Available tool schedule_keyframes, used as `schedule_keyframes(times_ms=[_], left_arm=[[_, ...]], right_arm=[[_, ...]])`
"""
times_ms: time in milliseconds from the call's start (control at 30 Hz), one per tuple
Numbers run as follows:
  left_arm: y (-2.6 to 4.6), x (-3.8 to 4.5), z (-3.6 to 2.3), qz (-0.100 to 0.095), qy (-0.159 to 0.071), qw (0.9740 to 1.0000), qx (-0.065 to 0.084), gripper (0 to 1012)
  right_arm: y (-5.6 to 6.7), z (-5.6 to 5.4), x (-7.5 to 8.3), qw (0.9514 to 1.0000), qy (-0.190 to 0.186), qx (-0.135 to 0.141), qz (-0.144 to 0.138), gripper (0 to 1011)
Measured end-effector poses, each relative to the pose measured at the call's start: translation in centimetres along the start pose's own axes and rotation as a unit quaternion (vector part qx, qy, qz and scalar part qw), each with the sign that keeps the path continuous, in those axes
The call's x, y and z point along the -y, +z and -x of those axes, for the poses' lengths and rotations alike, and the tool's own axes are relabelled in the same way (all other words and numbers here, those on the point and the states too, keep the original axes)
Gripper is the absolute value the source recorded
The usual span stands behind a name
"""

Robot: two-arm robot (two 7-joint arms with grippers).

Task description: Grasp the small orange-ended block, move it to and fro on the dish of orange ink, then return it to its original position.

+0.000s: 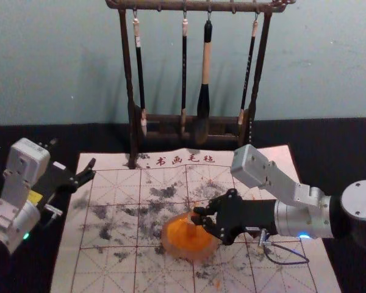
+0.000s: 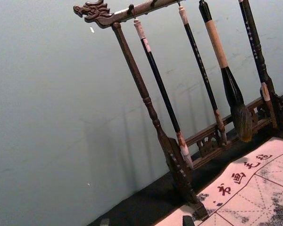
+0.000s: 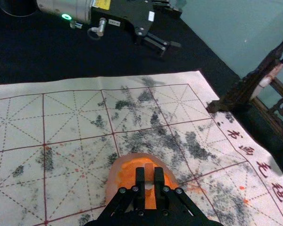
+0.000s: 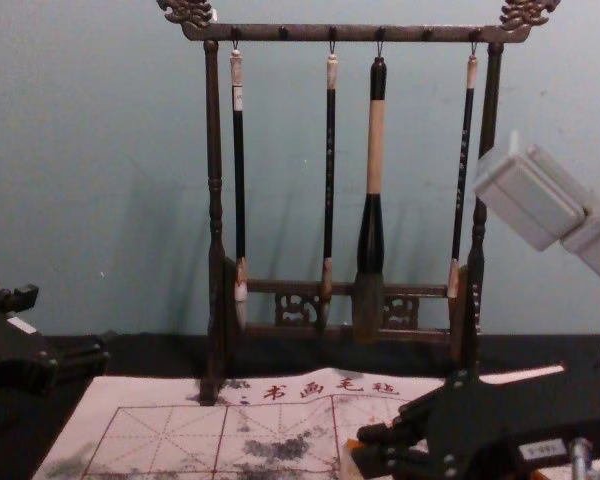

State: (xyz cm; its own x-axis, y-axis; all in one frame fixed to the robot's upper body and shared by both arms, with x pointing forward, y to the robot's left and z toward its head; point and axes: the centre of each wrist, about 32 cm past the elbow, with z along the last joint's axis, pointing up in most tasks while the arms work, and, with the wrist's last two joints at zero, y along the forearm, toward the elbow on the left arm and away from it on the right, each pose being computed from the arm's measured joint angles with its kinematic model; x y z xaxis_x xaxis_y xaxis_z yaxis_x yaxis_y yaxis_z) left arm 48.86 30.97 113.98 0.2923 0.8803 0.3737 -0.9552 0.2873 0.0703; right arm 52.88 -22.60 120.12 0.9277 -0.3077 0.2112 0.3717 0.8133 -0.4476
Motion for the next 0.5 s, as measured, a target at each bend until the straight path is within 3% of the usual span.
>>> schedule_keyframes(times_ms=[500], left_arm=[[0.0, 0.0, 0.0, 0.0, 0.0, 1.0, 0.0, 1001]], right_arm=[[-0.6, -0.2, 1.6, 0.9999, -0.013, -0.007, 0.007, 82]])
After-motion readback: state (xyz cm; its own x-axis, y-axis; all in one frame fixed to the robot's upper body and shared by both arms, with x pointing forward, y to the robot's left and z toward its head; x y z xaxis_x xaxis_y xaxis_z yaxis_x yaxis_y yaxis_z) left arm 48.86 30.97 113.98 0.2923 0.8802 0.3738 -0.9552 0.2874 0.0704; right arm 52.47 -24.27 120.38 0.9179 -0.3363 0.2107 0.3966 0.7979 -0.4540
